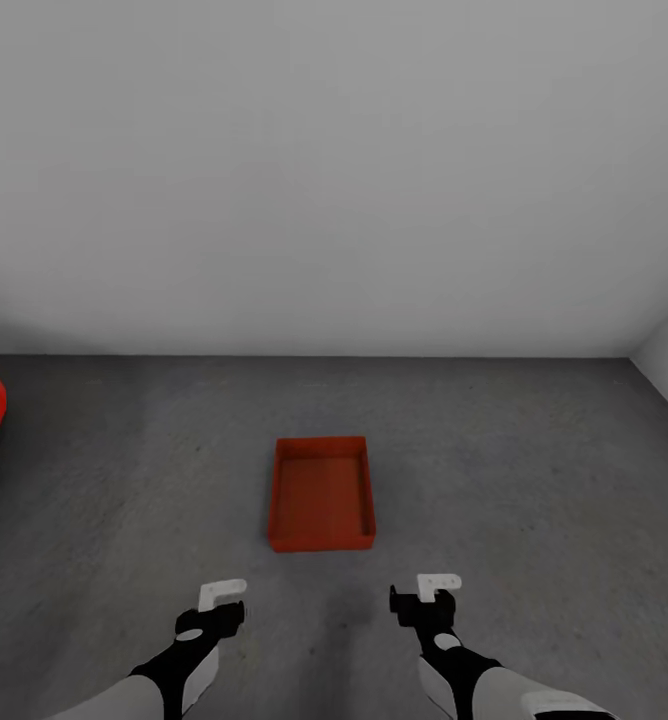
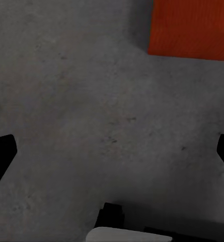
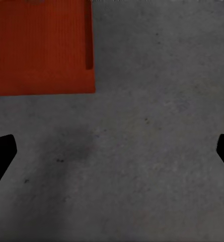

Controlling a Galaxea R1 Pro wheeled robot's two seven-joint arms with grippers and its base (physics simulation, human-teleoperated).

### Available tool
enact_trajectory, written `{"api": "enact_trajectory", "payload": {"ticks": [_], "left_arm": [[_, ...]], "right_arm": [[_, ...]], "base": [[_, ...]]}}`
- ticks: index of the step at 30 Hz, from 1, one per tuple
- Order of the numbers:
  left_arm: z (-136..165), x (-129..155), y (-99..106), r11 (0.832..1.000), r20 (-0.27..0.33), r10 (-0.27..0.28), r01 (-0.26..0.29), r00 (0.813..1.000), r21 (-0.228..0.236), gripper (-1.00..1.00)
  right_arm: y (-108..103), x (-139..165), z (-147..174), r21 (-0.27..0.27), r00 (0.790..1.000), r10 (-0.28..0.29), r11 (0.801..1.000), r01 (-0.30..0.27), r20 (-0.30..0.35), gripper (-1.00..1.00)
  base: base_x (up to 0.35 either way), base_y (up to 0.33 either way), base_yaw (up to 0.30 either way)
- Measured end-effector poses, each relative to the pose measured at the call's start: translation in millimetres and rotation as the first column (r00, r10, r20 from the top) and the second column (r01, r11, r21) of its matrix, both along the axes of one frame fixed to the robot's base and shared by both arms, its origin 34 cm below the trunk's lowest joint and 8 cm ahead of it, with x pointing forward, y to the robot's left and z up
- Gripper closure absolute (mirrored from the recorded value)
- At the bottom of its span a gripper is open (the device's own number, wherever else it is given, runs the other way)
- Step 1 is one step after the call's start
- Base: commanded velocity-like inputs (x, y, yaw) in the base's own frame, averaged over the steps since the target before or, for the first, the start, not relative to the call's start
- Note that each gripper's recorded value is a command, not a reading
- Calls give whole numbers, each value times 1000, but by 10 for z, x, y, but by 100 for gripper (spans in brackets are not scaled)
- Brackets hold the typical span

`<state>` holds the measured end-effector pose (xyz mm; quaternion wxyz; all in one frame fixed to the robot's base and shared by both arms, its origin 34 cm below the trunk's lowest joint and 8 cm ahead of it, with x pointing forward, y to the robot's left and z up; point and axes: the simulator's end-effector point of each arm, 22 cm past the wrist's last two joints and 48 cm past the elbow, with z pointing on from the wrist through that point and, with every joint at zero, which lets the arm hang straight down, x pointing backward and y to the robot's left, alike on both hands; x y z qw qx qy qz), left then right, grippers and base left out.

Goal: Move the two storage containers from the living room to the garage. In the garage, place one container on the floor and stack the other container on top of it (either order is fine).

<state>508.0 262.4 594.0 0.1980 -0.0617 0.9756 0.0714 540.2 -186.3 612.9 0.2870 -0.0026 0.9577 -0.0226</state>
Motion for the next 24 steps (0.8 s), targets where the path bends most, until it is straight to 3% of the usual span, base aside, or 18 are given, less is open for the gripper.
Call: {"api": "enact_trajectory", "payload": {"ticks": [4,8,16,24], "left_arm": [[-3,-31,266,999,-7,8,-8,1000,31,-100],[-102,-409,525,998,-85,29,-24,996,58,-100],[-123,-599,772,995,-123,51,-40,991,87,-100],[-122,-620,812,995,-127,61,-49,990,91,-100]], "right_arm": [[-43,32,6,-5,1000,-2,1000,2,2,-100],[-39,17,-6,-4,1000,1,1000,-1,-7,-100],[-33,1,-16,-4,1000,9,1000,-10,-15,-100],[-39,-27,-28,-5,1000,13,1000,-13,-21,-100]], "base": [[0,0,0],[0,0,0],[0,0,0],[0,0,0]]}}
